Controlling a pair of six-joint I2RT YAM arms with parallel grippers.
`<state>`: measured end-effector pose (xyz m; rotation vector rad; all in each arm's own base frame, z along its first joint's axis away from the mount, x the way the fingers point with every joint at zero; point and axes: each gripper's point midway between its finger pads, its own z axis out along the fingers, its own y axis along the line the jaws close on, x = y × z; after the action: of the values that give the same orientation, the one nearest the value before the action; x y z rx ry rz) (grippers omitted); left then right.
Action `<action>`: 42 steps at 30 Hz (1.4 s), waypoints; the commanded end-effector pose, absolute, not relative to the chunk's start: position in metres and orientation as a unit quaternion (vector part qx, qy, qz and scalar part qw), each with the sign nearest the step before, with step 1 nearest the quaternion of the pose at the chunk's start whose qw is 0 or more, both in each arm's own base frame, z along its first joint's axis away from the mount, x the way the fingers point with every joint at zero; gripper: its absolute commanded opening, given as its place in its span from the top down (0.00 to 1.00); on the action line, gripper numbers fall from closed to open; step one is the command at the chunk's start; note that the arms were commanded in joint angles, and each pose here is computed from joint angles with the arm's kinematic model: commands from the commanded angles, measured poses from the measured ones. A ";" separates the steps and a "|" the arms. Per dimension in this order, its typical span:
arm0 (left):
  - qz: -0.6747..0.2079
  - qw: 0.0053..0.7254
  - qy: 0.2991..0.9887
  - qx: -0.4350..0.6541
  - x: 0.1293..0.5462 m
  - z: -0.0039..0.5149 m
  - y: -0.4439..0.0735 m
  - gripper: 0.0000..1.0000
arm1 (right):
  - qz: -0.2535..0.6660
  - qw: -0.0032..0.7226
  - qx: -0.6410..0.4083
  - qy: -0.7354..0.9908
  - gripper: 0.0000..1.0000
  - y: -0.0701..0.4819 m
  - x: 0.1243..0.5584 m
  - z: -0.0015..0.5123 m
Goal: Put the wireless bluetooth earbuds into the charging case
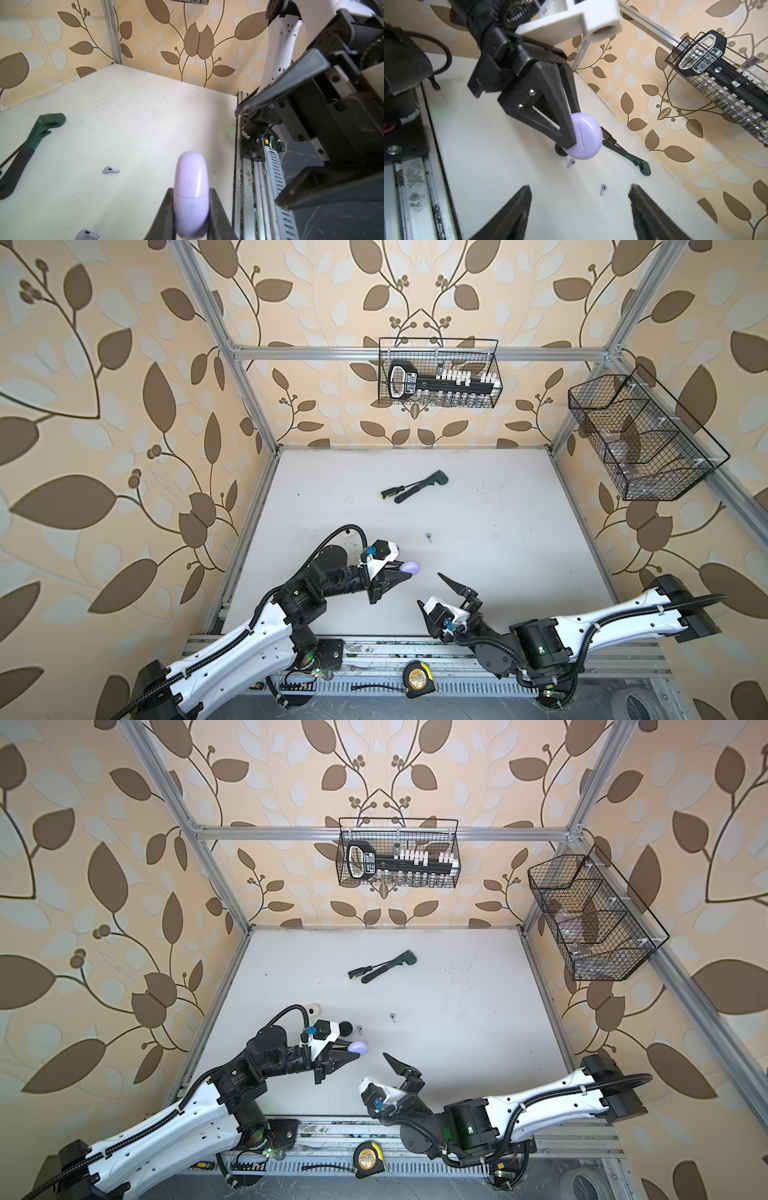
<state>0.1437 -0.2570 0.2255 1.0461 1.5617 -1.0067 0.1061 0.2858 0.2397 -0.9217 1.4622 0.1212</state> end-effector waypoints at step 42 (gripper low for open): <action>-0.460 0.483 0.559 0.492 0.109 0.243 -0.262 1.00 | 0.176 0.607 -0.241 0.736 0.34 0.279 0.173 0.259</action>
<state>0.1188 -0.2611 0.2279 1.1646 1.4774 -1.1069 0.1671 0.2807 0.2469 -0.6153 1.6859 0.3996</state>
